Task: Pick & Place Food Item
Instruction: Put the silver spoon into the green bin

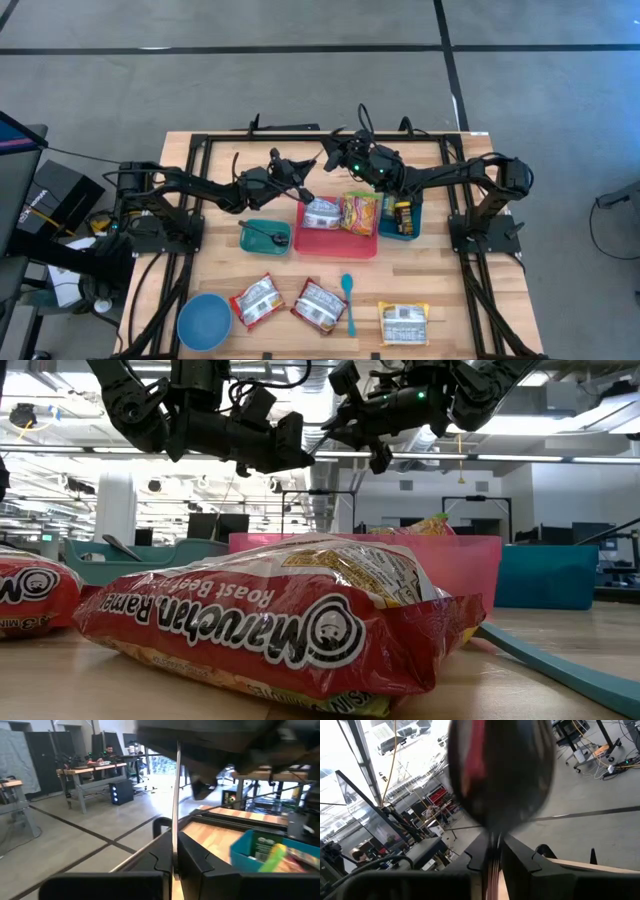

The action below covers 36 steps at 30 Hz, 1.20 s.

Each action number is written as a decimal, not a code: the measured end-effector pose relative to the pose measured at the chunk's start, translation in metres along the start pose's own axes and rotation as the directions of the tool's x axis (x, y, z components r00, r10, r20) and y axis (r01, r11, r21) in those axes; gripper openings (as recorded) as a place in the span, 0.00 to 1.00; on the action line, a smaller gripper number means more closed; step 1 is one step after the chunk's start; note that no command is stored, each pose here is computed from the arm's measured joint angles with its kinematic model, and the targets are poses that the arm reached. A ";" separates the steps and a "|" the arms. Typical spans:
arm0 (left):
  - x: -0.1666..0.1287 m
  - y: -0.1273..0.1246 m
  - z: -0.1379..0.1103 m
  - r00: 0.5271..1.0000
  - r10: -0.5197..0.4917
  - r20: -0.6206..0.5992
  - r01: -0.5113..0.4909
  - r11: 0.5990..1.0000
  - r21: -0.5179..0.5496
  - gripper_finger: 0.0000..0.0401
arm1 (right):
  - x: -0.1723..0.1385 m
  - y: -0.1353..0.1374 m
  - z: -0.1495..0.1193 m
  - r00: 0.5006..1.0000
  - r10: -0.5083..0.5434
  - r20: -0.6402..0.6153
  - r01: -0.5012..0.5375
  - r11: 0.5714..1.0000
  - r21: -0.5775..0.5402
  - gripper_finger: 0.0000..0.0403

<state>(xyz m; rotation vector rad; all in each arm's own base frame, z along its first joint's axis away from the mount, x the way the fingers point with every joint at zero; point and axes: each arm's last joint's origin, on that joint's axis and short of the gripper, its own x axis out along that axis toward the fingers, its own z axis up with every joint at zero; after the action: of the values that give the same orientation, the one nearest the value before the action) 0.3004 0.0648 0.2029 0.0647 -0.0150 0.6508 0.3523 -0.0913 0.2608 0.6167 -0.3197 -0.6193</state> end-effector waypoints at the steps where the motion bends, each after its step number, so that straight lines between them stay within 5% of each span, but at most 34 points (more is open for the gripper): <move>1: 0.000 0.000 0.000 1.000 0.000 0.000 0.000 1.000 0.000 0.01 | 0.000 0.000 0.000 1.000 0.001 0.000 -0.001 1.000 0.000 0.10; 19: 0.001 0.004 0.001 0.999 0.054 0.005 -0.054 0.999 -0.008 0.01 | 0.000 0.000 -0.002 0.999 0.023 -0.041 -0.026 0.998 -0.063 0.13; 36: 0.002 0.006 0.000 0.997 0.081 0.001 -0.081 0.997 -0.008 0.01 | -0.003 -0.003 0.003 0.985 0.044 -0.165 -0.071 0.985 -0.160 0.40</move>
<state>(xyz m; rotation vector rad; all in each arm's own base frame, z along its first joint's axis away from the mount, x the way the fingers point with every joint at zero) 0.2981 0.0710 0.2036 0.0569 -0.0219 0.7321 0.3470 -0.0932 0.2611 0.4925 -0.1323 -0.5308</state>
